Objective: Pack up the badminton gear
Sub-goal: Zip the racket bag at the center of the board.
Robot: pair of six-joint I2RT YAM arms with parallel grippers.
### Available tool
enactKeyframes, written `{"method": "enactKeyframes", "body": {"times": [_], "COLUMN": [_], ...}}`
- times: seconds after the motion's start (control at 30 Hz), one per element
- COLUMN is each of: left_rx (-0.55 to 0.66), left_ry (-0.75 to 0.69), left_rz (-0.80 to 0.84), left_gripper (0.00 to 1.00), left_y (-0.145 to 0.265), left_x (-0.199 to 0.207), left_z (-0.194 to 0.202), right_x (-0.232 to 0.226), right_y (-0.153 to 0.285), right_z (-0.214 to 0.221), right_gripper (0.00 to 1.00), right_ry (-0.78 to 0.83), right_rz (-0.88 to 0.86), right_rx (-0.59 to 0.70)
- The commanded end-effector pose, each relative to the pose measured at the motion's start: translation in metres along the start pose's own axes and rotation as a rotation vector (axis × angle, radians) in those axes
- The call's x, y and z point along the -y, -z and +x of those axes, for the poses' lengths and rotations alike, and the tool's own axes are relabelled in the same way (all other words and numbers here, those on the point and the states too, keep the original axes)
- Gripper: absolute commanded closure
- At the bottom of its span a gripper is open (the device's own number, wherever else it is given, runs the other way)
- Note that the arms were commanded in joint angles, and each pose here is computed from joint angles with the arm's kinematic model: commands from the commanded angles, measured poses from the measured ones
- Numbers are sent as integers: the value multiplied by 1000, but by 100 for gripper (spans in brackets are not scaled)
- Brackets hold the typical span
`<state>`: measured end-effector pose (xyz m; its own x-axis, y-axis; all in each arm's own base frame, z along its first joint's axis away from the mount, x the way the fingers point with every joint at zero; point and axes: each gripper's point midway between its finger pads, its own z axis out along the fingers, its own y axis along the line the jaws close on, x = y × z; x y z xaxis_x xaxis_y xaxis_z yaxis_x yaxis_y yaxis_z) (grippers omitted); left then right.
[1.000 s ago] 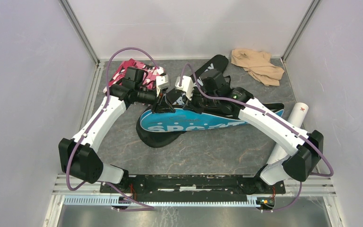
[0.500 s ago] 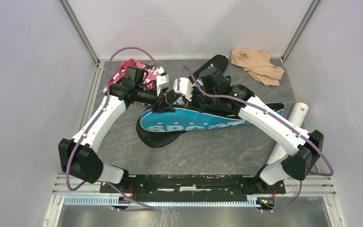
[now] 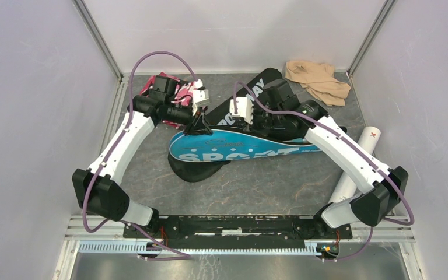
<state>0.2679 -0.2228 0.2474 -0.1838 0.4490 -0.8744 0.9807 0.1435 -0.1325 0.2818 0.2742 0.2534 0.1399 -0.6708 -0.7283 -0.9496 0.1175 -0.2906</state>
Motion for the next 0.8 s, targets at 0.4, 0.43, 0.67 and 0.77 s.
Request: {"method": "enactKeyframes", "body": {"times": [0.4,0.43,0.67,0.77], "left_rx": [-101,-112,-176,-195], "left_ry": [-85,-85,-87,-88], "left_rz": [-122,-128,-148,-157], "left_gripper": [98,98,98,98], "left_y": [46,49,68,75], "left_x": [-34,-36,-49,-54], "left_z": [-6,-4,10,15], "right_x": [6,6,10,12], "right_y": [65,67,86,95], "right_z": [104,111,161,186], "right_gripper": [100,100,100,100], "right_ry": [48,43,-4,-29], "right_rz": [79,82,95,104], "right_rx": [-228,-242,-346,-397]}}
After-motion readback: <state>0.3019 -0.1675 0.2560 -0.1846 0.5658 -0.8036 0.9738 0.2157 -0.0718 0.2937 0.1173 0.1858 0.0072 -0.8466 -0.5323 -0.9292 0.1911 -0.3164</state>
